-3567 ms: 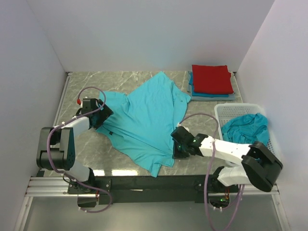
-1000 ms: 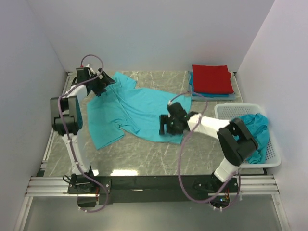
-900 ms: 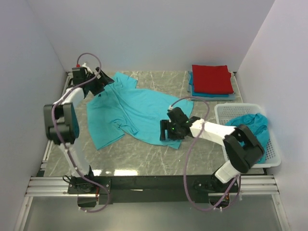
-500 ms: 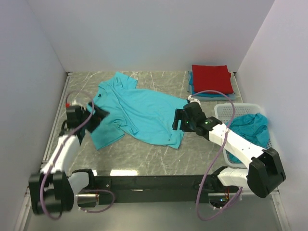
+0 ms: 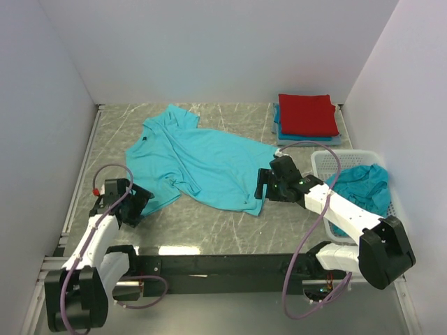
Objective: Fold and stack the t-shirts
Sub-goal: Flatten the tshirt out
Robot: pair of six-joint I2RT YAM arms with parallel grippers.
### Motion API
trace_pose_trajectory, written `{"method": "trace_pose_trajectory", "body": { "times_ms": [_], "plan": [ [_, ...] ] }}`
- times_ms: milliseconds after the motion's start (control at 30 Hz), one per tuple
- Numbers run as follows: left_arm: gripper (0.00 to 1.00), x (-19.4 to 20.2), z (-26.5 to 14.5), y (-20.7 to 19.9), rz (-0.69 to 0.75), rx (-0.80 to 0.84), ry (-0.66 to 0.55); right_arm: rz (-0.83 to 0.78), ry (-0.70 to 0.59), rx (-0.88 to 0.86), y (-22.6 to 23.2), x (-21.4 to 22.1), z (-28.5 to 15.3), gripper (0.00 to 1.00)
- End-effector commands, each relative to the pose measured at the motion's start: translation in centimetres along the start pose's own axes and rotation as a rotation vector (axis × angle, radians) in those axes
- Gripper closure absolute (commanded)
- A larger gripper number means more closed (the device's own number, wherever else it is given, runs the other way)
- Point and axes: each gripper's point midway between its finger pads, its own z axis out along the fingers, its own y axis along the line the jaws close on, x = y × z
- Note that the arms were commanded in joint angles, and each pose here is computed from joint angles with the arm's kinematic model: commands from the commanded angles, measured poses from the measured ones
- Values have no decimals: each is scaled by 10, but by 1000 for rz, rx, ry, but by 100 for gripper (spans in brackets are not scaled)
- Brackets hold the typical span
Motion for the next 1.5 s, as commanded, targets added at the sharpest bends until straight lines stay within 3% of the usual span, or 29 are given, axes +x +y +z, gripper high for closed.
{"method": "trace_pose_trajectory", "body": {
  "times_ms": [0, 100, 167, 200, 267, 300, 433, 567, 833, 1000, 1067, 1100, 1133, 1300, 1467],
  "plan": [
    [7, 1, 10, 16, -29, -90, 2, -9, 1, -23, 4, -3, -3, 15],
    [17, 7, 17, 26, -23, -121, 20, -10, 20, -25, 4, 0, -2, 15],
    [39, 2, 23, 29, -13, -126, -9, -16, 49, -56, 9, 6, -1, 16],
    [56, 2, 25, 32, -16, -137, -13, -30, 61, -72, 11, 8, -1, 16],
    [73, 0, 31, 34, 2, -141, -21, -48, 84, -91, 12, 16, -1, 18],
    [98, -1, 33, 34, 8, -149, -21, -78, 87, -103, 14, 19, -2, 18],
    [100, -3, 40, 35, 72, -175, 0, -157, 126, -126, 21, 38, -7, 19],
    [100, -18, 32, 18, 76, -138, -56, -181, 160, -139, 30, 57, -4, 20],
    [100, -76, -20, 18, -122, -133, -416, -106, 126, -68, 31, 51, 20, 25],
    [100, -97, -51, 21, -175, -149, -539, -85, 162, -16, 28, 56, 33, 32],
    [100, -98, -57, 16, -206, -127, -540, -69, 180, -8, 25, 62, 35, 48],
    [100, -99, -59, 16, -213, -128, -545, -66, 191, 10, 21, 65, 33, 61],
    [100, -101, -63, 16, -233, -123, -558, -60, 189, 30, 16, 66, 32, 81],
    [100, -109, -82, 21, -310, -114, -631, -61, 151, 55, 4, 63, 14, 98],
    [100, -109, -94, 32, -348, -128, -667, -52, 200, 73, -9, 81, 1, 97]
  ]
}}
